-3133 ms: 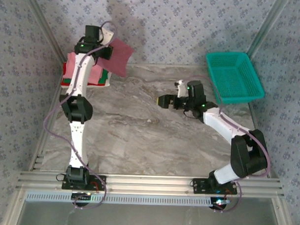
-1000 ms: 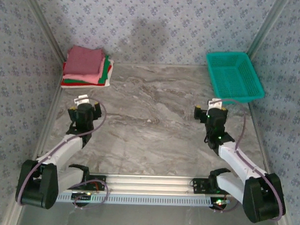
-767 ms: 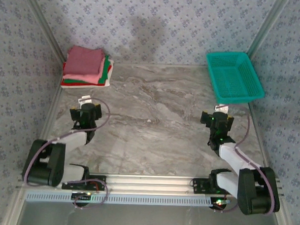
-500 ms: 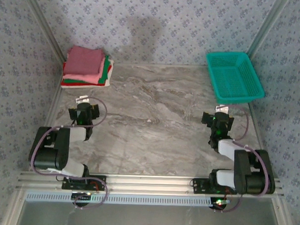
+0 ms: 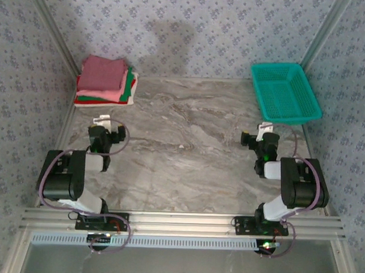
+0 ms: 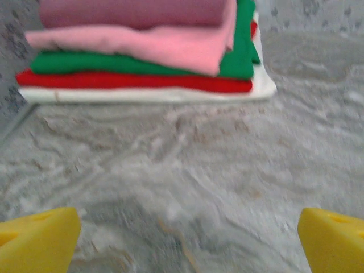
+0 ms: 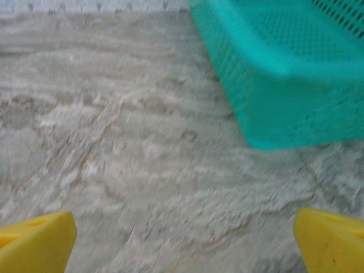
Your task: Fold and stack the t-shirts
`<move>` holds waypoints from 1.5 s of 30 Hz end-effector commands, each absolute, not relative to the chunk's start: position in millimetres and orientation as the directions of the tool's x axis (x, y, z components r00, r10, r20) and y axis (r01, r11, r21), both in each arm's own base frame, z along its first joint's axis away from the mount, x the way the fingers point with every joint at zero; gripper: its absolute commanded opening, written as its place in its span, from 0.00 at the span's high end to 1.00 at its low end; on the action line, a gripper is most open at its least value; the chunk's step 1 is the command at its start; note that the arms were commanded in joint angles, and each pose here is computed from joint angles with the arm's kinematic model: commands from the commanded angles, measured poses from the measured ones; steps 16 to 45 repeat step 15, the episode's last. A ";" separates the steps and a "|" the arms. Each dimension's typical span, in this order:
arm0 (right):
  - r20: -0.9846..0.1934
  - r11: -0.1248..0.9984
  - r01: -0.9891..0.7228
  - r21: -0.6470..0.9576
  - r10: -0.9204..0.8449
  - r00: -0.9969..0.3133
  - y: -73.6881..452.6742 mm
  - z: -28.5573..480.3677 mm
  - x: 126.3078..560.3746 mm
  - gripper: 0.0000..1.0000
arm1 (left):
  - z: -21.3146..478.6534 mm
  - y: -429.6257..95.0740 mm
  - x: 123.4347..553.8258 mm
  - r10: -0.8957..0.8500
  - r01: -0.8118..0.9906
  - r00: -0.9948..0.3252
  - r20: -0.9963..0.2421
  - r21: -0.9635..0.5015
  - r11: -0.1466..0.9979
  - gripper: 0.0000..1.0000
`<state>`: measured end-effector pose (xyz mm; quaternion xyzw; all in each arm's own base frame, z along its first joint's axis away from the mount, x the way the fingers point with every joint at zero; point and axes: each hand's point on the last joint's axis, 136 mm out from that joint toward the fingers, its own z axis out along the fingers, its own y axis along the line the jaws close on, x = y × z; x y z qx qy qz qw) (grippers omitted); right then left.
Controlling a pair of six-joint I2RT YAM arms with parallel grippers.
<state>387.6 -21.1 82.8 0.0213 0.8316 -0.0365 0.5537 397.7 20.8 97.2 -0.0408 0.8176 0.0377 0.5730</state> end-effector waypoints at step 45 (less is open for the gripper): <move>-0.920 0.998 0.056 -0.034 -0.009 -0.392 -18.5 84.6 391.7 0.00 | 89.6 16.9 397.9 -0.040 -0.080 -0.377 -0.925 -0.011 0.997 0.02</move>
